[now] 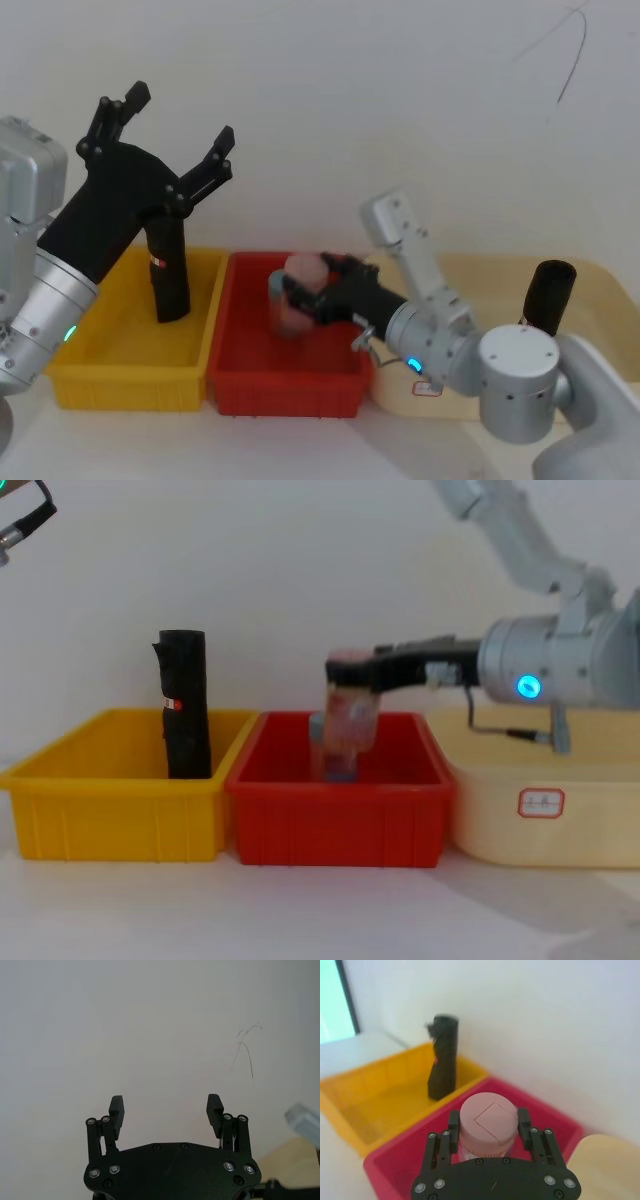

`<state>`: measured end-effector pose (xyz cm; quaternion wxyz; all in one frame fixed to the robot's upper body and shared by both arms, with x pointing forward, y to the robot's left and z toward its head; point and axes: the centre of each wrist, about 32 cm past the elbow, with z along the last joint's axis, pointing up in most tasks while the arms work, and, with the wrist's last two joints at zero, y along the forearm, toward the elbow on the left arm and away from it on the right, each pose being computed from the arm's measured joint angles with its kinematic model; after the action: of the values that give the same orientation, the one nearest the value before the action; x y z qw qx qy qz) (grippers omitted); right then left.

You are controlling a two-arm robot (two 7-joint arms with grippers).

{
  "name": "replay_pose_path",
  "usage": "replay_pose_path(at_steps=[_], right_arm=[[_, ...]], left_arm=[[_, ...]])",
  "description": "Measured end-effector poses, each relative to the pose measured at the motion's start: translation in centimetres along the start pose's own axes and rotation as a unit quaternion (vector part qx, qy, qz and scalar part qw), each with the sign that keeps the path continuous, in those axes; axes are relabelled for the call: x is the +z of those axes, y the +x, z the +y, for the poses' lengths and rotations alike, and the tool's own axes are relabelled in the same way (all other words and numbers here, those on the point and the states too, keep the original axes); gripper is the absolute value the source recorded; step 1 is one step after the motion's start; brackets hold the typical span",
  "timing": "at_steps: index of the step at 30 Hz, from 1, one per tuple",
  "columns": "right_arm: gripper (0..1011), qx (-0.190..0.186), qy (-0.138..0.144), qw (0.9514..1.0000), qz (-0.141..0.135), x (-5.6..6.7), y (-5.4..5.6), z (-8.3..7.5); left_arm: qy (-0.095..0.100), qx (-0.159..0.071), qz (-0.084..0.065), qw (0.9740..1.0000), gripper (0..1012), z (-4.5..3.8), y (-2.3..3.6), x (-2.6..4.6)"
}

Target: Pick up the garbage bag with the one hand and transfer it to the other hand.

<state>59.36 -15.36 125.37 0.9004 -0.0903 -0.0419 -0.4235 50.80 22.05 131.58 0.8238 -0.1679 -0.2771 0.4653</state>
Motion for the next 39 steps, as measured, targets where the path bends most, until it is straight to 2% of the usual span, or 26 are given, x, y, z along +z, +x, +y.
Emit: replay_pose_path(at_steps=[7,14,22,32,39], right_arm=[[668,-0.034,0.037,0.9987,0.009,1.3,1.4,-1.7],[668,-0.067,0.048,0.9965,0.015,1.3,2.8,-3.6],[668,-0.088,0.028,0.9956,0.015,-0.2,3.3,-5.3],[668,-0.113,-0.022,0.9934,0.006,-3.1,3.2,-6.7],[668,-0.138,-0.033,0.9898,0.011,-3.9,3.6,-7.3]], left_arm=[[0.0,0.0,0.0,1.0,1001,0.0,0.0,0.0],[0.0,0.0,0.0,1.0,1001,0.0,0.0,0.0],[0.0,0.0,0.0,1.0,1001,0.0,0.0,0.0],[0.0,0.0,0.0,1.0,1001,0.0,0.0,0.0],[0.0,0.0,0.0,1.0,1001,0.0,0.0,0.0]])
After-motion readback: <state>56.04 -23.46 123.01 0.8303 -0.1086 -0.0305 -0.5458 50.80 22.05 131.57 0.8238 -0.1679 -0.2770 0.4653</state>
